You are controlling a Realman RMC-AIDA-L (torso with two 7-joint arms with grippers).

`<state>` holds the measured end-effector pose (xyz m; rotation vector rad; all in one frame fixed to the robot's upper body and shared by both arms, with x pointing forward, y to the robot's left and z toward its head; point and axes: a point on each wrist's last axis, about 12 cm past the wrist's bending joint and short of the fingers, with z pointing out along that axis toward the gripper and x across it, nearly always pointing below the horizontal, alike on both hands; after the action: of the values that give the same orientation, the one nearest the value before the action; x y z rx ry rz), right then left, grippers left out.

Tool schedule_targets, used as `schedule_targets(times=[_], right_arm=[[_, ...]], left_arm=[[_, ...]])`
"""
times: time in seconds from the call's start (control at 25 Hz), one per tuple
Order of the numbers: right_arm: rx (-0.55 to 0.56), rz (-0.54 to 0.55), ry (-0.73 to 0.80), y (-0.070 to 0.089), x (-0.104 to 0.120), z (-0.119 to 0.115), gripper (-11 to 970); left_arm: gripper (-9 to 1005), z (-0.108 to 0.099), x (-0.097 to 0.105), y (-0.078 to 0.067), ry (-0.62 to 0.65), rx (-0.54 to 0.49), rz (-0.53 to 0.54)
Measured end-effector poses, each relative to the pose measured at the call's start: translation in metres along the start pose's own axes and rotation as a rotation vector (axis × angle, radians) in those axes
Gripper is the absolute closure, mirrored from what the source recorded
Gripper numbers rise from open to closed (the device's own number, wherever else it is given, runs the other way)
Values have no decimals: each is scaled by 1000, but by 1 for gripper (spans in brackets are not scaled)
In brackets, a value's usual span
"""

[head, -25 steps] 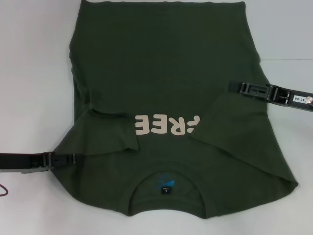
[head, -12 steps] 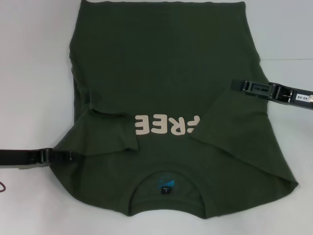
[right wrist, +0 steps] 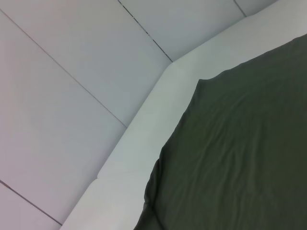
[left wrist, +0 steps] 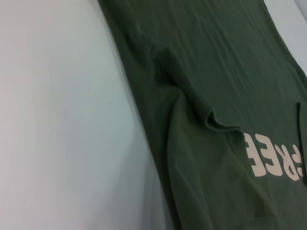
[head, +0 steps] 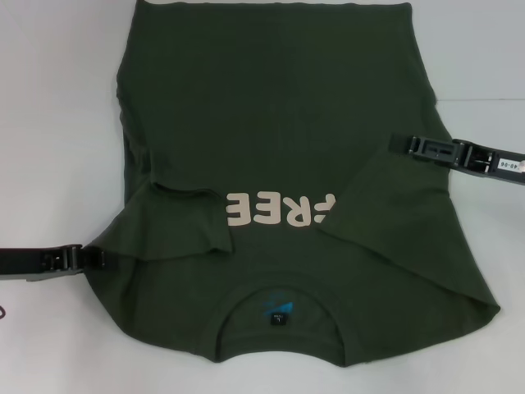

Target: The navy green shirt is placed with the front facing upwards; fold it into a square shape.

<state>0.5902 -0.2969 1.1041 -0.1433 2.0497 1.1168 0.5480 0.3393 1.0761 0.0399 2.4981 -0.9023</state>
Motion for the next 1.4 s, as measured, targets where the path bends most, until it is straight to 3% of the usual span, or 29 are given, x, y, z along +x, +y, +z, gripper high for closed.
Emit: schedule_targets(times=[0.16, 0.24, 0.48, 0.68, 0.92, 1.4], right_arm=[[0, 2, 1, 0, 1, 0, 20], [1, 2, 1, -1, 1, -1, 20], [10, 3, 11, -2, 3, -3, 21], [36, 15, 75, -9, 4, -17, 21], [105, 108, 142, -23, 5, -47, 21], [199, 256, 252, -39, 32, -90, 21]], left_arm=[[522, 1, 1, 0, 6, -1, 0], [764, 1, 2, 0, 8, -1, -1], [968, 1, 4, -1, 13, 11, -3], [968, -1, 5, -2, 4, 34, -2], [968, -5, 8, -2, -10, 37, 12], [967, -1, 13, -3, -28, 52, 14]])
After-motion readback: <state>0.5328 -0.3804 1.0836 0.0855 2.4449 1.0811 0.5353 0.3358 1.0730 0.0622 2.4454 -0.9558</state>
